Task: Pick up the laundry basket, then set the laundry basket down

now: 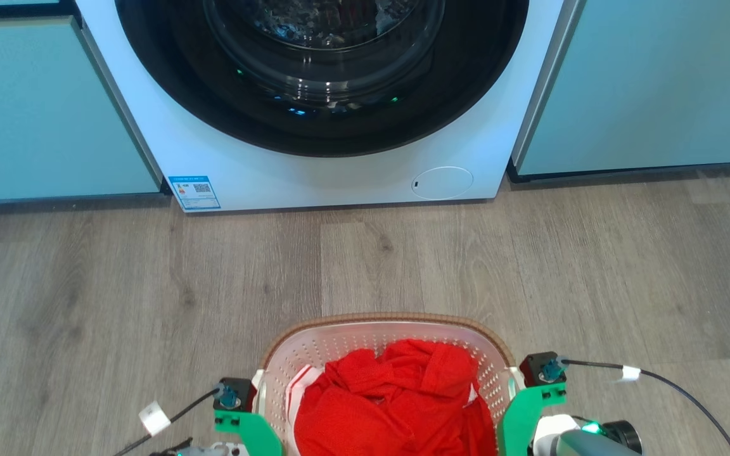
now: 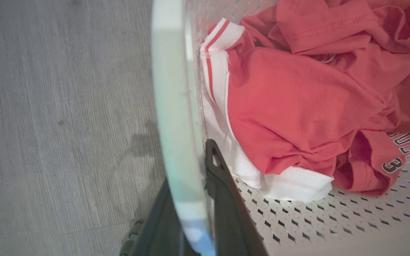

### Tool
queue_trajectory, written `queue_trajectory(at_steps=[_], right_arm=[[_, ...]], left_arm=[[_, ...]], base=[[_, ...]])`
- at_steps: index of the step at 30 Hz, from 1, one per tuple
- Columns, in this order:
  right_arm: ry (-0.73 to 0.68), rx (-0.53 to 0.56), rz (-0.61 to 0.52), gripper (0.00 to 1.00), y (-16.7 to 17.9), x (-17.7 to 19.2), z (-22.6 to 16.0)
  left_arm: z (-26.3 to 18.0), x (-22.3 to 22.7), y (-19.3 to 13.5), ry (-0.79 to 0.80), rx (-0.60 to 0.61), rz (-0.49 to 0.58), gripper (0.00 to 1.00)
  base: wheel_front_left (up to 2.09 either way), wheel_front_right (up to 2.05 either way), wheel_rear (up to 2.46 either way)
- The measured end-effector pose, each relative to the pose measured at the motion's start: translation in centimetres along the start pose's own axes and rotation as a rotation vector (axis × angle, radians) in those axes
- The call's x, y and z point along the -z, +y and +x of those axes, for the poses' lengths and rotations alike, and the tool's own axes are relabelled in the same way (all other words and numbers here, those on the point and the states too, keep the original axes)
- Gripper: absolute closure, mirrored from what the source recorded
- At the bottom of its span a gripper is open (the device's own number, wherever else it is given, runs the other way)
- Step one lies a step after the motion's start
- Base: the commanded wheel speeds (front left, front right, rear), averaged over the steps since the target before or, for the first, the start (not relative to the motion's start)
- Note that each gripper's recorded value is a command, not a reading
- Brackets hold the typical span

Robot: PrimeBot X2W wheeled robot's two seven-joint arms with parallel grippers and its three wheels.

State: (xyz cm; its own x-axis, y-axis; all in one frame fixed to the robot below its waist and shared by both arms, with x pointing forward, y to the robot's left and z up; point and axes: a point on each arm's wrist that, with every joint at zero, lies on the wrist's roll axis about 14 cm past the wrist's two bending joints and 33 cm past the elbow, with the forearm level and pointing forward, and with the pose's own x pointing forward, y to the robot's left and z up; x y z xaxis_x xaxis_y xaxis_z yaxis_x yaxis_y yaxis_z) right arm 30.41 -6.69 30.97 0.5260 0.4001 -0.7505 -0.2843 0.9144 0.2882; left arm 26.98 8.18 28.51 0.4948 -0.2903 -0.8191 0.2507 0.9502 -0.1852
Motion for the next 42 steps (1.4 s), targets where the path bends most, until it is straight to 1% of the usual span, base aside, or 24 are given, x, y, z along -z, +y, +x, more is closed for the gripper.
queue_trajectory(at_steps=[27,37,42], right_arm=[[0.031,-0.009,0.021,1.00,0.0,0.9,0.6],[0.037,-0.005,0.019,1.00,-0.7,-0.1,1.6],[0.017,0.004,0.011,1.00,-1.6,-2.0,2.9]], left_arm=[[0.6,1.1,0.2,0.048,0.000,-0.018,1.00],[1.6,0.2,0.5,0.058,0.005,-0.009,1.00],[3.0,-1.8,0.9,0.040,0.006,-0.002,1.00]], base=[[0.00,0.00,0.00],[0.00,0.00,0.00],[0.00,0.00,0.00]])
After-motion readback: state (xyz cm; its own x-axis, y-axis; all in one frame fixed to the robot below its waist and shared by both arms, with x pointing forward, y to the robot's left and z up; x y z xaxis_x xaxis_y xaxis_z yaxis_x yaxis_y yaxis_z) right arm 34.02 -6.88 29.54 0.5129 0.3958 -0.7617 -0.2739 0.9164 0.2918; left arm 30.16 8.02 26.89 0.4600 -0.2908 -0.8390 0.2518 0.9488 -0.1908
